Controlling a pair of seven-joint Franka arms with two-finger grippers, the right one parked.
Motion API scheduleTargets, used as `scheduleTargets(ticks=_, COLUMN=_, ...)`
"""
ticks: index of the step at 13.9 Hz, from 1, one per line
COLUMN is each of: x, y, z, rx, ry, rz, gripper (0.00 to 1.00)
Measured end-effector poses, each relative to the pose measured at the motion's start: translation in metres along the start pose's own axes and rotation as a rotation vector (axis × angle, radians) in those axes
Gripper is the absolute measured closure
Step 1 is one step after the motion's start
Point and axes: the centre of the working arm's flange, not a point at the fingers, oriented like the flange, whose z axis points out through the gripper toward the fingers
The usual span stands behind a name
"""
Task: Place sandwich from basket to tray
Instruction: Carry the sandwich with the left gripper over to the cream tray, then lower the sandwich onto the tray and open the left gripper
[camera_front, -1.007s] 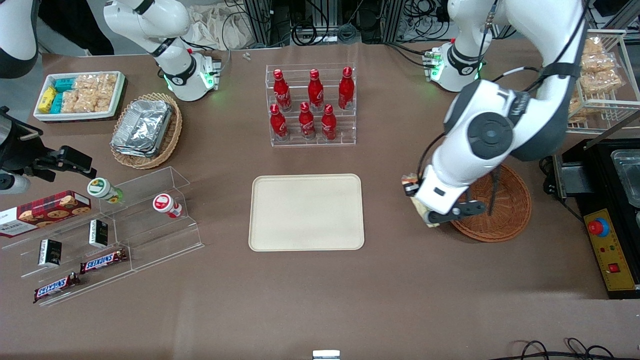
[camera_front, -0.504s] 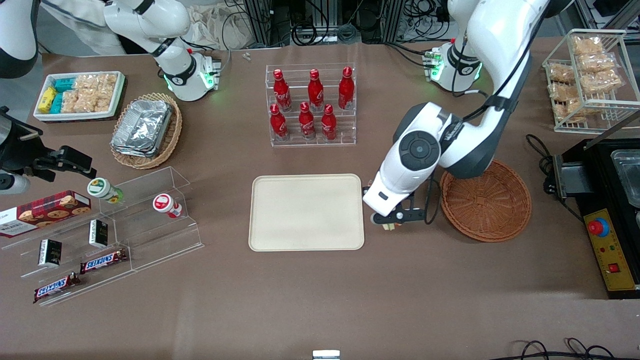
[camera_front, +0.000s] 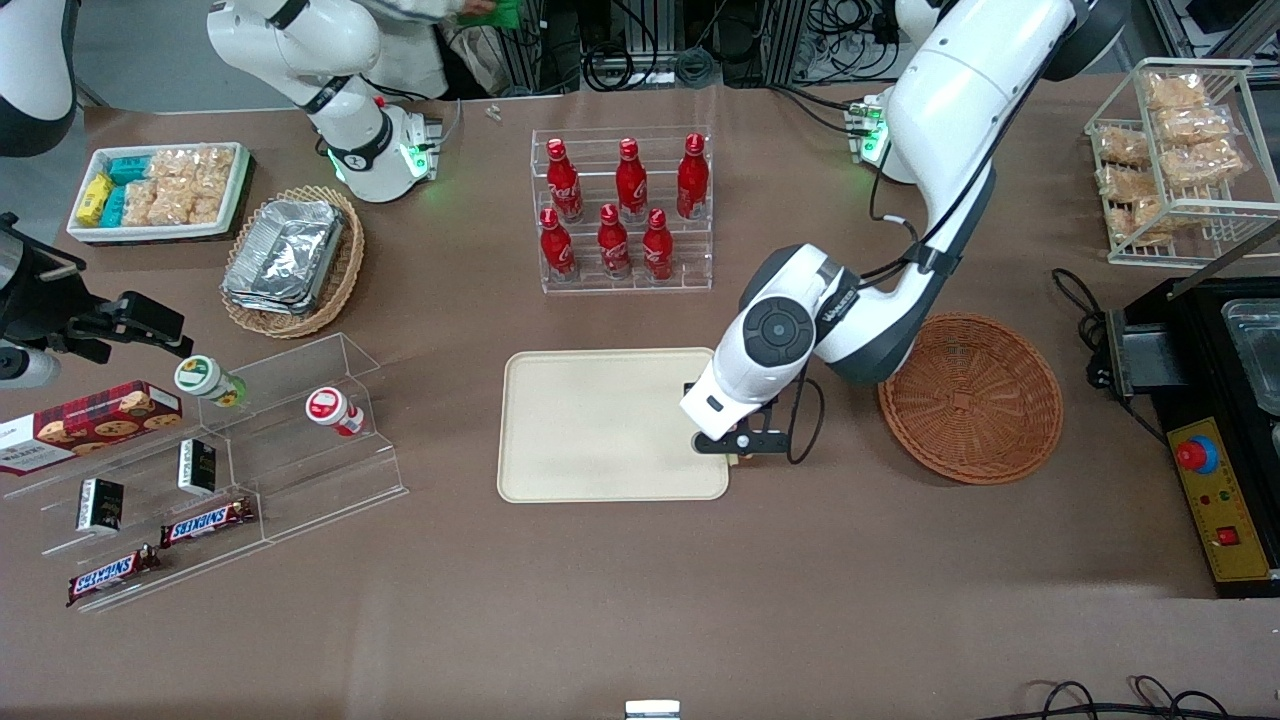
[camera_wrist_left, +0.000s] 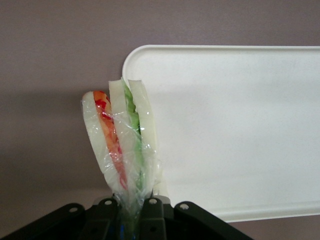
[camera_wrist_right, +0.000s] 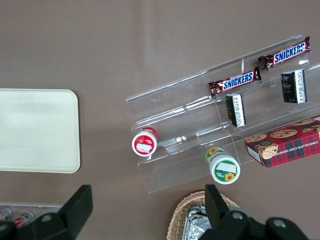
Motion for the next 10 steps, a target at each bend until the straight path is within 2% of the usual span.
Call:
scheduleTargets(ticks=3, x=0.000, y=-0.001, z=0.035, rx=-0.001, ry=-0.030, rz=0.019, gripper=0.85)
scheduleTargets(ticks=6, x=0.001, y=0.003, z=0.060, rx=-0.025, ry=-0.024, rz=0.029, gripper=0.85)
scheduleTargets(ticks=9, x=0.000, y=0.007, z=0.062, rx=-0.029, ry=-0.021, rz=0.035, gripper=0.85)
scheduleTargets(ticks=10, x=0.001, y=0.008, z=0.061, rx=-0.031, ry=-0.018, rz=0.035, gripper=0.80)
